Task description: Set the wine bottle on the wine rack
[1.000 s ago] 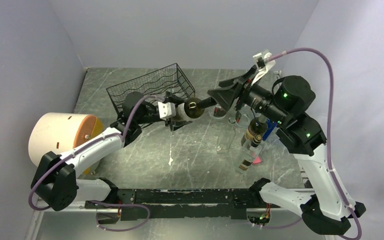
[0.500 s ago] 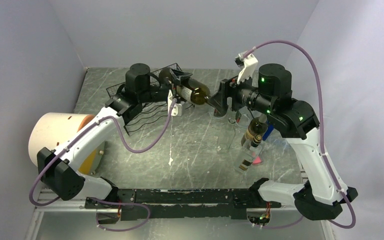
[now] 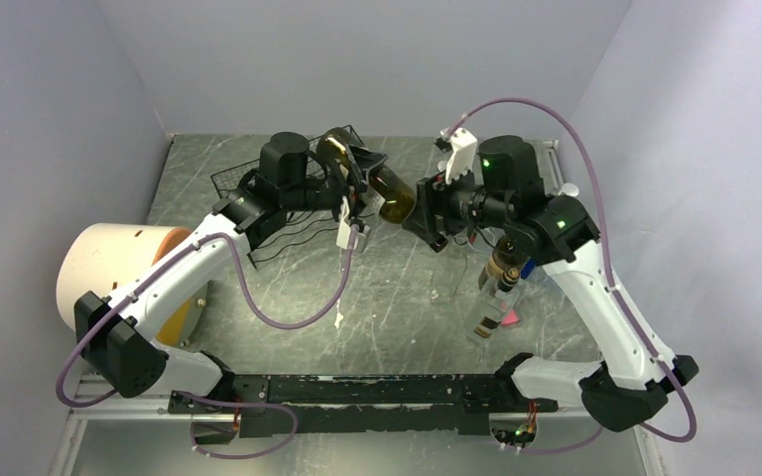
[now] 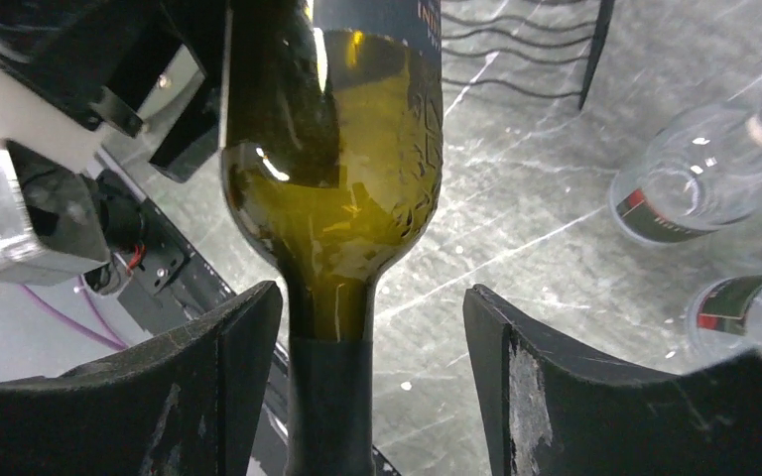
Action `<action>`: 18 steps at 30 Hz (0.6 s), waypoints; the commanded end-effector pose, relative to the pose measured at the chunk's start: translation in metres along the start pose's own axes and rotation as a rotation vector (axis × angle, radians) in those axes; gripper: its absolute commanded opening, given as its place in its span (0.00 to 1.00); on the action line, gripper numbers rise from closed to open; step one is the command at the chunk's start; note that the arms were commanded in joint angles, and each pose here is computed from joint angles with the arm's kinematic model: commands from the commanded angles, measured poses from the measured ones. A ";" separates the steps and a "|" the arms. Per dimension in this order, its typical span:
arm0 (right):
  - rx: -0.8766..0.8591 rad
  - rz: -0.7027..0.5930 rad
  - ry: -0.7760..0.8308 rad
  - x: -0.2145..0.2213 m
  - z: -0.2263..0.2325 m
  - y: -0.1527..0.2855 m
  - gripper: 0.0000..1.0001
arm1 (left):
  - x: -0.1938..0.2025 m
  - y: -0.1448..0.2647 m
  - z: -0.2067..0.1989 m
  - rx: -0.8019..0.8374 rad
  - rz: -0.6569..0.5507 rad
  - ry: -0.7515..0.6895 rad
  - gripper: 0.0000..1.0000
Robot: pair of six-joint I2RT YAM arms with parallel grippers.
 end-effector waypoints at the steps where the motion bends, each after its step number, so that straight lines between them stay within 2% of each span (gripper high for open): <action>1: -0.052 0.031 -0.019 0.008 0.004 -0.017 0.71 | -0.012 0.008 0.040 -0.112 -0.004 -0.163 0.07; 9: -0.084 0.112 -0.059 0.023 0.003 -0.041 0.65 | -0.005 0.004 0.040 -0.106 0.020 -0.140 0.07; 15: -0.073 0.114 -0.095 0.028 0.002 -0.045 0.50 | -0.004 -0.003 0.034 -0.099 -0.002 -0.112 0.07; 18: -0.043 0.109 -0.108 0.030 -0.002 -0.046 0.38 | -0.006 -0.004 0.033 -0.106 -0.021 -0.094 0.07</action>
Point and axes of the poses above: each gripper's point midway between its finger pads, its own y axis back along the fingers, its own z axis along the line the jaws close on, x = y × z, the point moved 3 cm from there along y, back along the fingers, and after that the axes turned 2 degrees about y, right-handed, at the moved point
